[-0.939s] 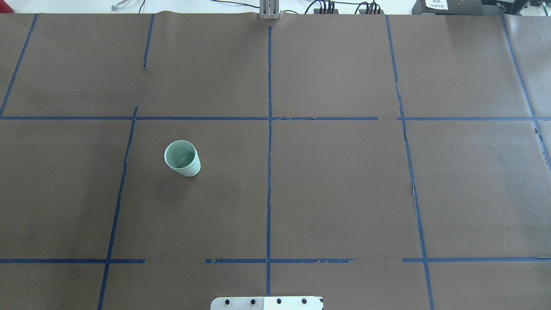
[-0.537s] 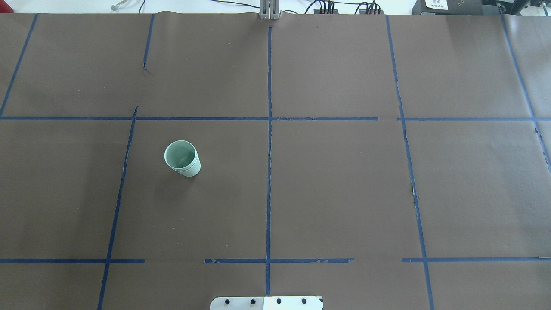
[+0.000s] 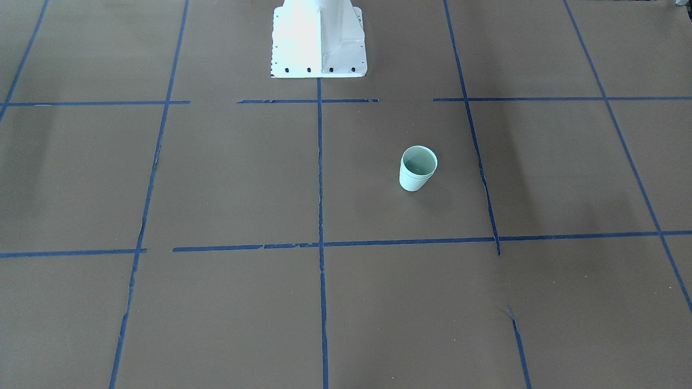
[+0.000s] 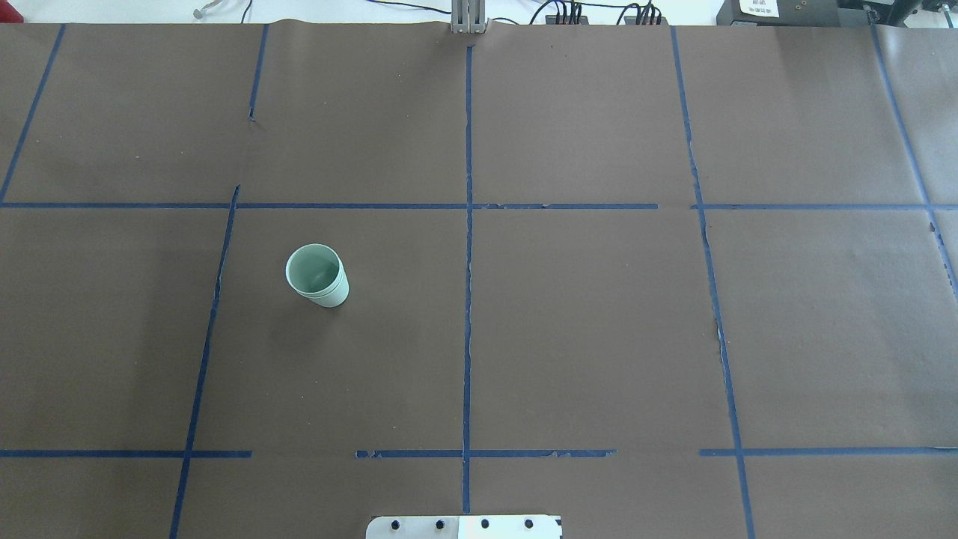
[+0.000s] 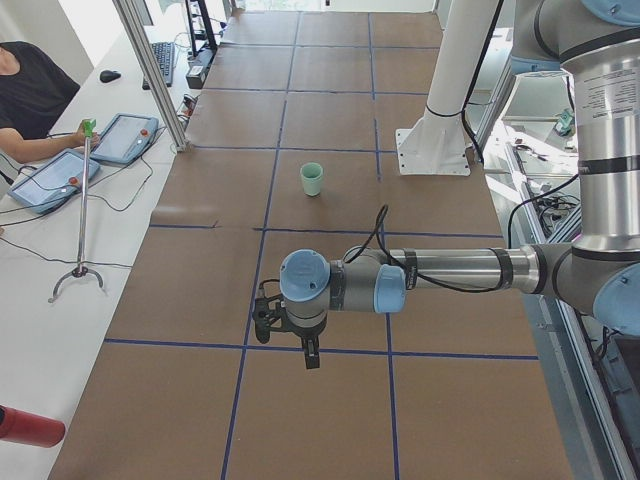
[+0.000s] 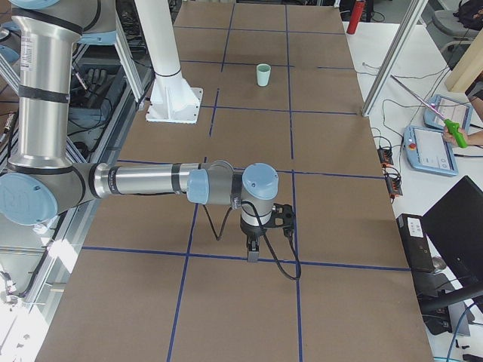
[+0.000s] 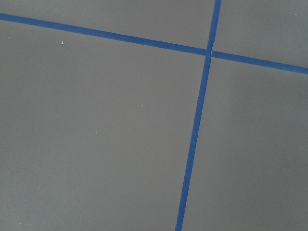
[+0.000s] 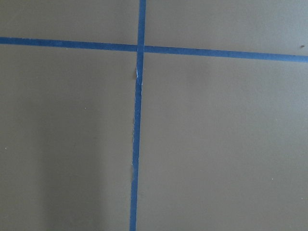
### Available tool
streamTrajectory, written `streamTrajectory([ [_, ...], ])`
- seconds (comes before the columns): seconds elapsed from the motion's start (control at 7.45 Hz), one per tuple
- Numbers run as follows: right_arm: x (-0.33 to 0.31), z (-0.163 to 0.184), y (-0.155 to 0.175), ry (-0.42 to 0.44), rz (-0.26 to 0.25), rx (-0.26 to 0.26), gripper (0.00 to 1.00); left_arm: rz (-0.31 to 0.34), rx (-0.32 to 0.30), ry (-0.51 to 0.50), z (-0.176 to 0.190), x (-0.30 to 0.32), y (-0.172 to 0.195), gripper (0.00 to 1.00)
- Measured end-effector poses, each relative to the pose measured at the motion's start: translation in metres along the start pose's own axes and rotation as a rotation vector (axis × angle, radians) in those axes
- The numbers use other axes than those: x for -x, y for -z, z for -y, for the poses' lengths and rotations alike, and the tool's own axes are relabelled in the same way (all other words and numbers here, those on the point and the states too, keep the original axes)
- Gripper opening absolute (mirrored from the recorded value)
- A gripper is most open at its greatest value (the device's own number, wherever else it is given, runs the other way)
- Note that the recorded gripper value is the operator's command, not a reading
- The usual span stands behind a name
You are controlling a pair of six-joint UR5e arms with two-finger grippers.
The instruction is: Stack cups
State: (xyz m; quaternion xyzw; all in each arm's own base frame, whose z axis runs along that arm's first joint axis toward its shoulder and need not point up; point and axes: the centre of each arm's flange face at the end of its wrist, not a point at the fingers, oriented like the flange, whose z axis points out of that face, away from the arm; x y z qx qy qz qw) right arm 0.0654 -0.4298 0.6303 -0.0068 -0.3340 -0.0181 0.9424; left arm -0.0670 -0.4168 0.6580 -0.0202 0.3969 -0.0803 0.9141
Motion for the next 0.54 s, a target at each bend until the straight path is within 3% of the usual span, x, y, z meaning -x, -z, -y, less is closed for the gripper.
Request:
streamTrajectory([
  [0.54, -0.0003, -0.0004, -0.0001, -0.001, 0.0, 0.0, 1.0, -0.001, -0.003, 0.002, -0.0005, 0.0002, 0.0013, 1.0],
])
